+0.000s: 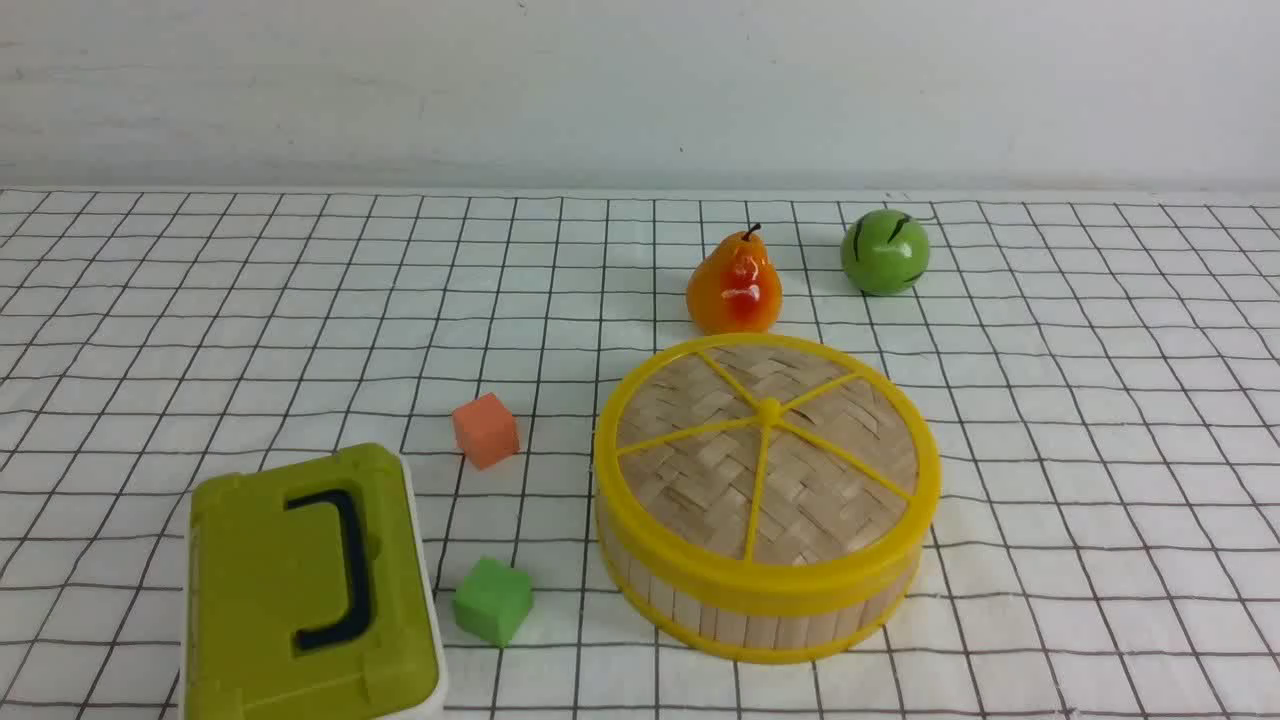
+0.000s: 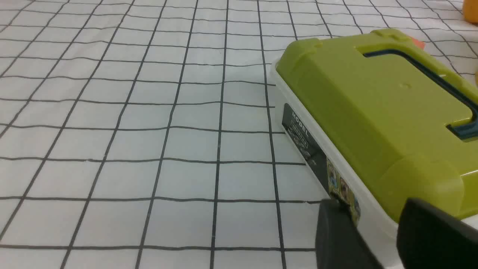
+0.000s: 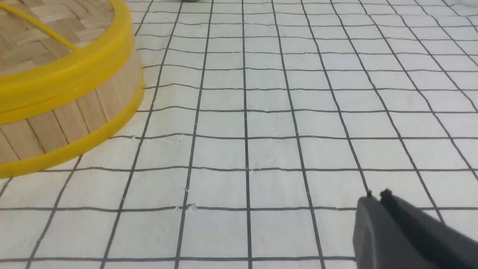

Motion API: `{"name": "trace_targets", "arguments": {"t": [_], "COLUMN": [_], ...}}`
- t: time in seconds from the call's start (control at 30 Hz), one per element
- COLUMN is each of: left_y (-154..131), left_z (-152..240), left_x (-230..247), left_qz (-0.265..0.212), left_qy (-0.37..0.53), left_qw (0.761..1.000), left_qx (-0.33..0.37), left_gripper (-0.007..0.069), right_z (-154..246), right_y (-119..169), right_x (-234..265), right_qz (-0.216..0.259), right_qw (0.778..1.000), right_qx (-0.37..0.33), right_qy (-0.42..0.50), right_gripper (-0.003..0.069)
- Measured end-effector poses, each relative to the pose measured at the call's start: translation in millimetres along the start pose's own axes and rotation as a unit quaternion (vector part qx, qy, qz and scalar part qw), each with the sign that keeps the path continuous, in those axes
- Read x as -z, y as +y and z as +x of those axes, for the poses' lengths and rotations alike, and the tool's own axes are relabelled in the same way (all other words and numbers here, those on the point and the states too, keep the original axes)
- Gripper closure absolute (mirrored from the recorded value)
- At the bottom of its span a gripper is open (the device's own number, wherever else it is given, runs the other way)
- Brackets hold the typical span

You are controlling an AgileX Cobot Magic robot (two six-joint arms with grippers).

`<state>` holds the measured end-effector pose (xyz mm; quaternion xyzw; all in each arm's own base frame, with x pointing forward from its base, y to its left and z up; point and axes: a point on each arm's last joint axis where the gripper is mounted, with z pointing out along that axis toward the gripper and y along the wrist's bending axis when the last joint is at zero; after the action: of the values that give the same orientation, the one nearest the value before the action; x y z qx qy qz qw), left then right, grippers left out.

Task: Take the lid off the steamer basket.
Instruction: Use the right arm to lift the lid of the steamer

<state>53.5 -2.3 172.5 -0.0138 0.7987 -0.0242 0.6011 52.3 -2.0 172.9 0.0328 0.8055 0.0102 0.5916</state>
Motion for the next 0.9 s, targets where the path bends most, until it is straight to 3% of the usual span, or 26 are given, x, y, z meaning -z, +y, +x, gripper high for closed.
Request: {"name": "trace_targets", "arguments": {"t": [0.9], "left_y": [0.0], "left_z": [0.0], "left_x": [0.0], "left_qz": [0.0], "left_qy": [0.0], "left_qw": [1.0], "left_qx": [0.0], "left_gripper": [0.0386], "right_z": [0.0], "right_y": [0.0], "right_x": [0.0], "right_qz": [0.0], "right_qw": [1.0], "right_qx": [0.0], "right_qy": [0.0], "right_gripper": [0.0608]}}
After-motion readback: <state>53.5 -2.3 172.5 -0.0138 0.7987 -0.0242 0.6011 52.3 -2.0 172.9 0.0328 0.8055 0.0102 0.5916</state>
